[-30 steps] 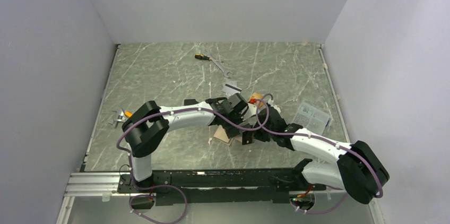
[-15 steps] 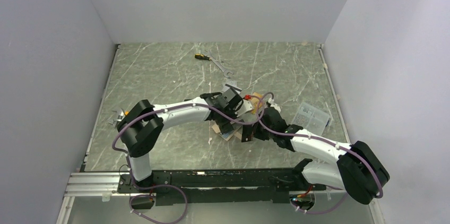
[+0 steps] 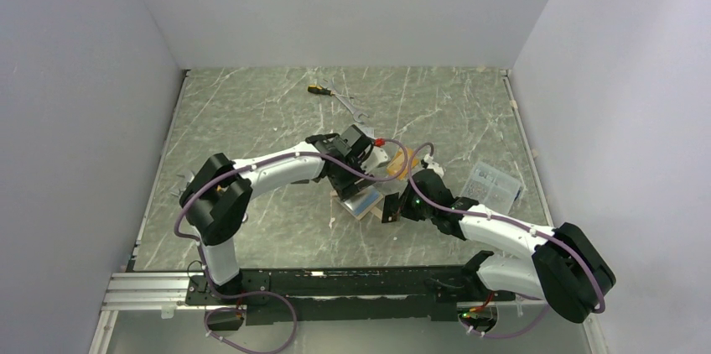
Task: Put the credit cards into the card holder
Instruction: Open the card holder at the center of the board.
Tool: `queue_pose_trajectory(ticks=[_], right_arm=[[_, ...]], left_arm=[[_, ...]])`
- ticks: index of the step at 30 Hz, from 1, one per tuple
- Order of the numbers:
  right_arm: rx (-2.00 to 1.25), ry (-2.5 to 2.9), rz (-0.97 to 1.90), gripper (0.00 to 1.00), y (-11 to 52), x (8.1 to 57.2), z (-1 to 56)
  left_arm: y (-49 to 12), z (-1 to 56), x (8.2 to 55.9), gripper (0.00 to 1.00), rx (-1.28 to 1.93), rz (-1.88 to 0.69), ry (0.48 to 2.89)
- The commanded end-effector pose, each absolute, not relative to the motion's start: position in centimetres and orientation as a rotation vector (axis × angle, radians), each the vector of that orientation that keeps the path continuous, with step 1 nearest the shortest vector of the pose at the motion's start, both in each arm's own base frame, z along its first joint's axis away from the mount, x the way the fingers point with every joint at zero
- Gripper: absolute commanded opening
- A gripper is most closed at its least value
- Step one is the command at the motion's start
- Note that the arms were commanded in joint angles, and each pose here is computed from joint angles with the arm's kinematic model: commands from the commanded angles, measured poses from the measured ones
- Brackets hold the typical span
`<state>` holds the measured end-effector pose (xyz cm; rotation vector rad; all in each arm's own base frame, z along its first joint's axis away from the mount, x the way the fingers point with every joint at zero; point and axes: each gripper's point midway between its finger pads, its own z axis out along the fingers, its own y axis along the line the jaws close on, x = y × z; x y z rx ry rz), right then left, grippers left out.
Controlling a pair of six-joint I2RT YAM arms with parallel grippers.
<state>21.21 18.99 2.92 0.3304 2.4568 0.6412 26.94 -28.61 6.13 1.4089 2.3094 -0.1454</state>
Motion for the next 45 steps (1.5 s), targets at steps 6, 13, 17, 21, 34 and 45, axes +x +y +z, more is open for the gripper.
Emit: queue_pose_trajectory(ticks=[6,13,17,21,34,45], right_arm=[[0.303,2.529,0.419,0.0,15.6,19.8,-0.2],[0.3,2.521,0.427,0.0,15.5,19.7,-0.1],[0.297,2.518,0.434,0.0,15.6,19.8,-0.1],[0.289,2.512,0.448,0.0,15.7,19.8,0.0],[0.068,2.319,0.715,0.0,18.8,20.5,4.2],[-0.252,2.208,0.996,0.0,23.2,19.4,7.8]], left_arm=[[-28.4,7.3,26.9,0.62,1.398,-0.214,2.331],[-28.0,7.9,27.9,0.48,1.336,-0.261,2.351],[-27.9,7.8,28.3,0.45,1.317,-0.29,2.373],[-28.5,7.4,27.9,0.45,1.324,-0.339,2.391],[-29.0,5.2,25.5,0.07,1.311,-0.657,2.536],[-29.3,5.6,24.4,0.0,1.307,-0.807,2.545]])
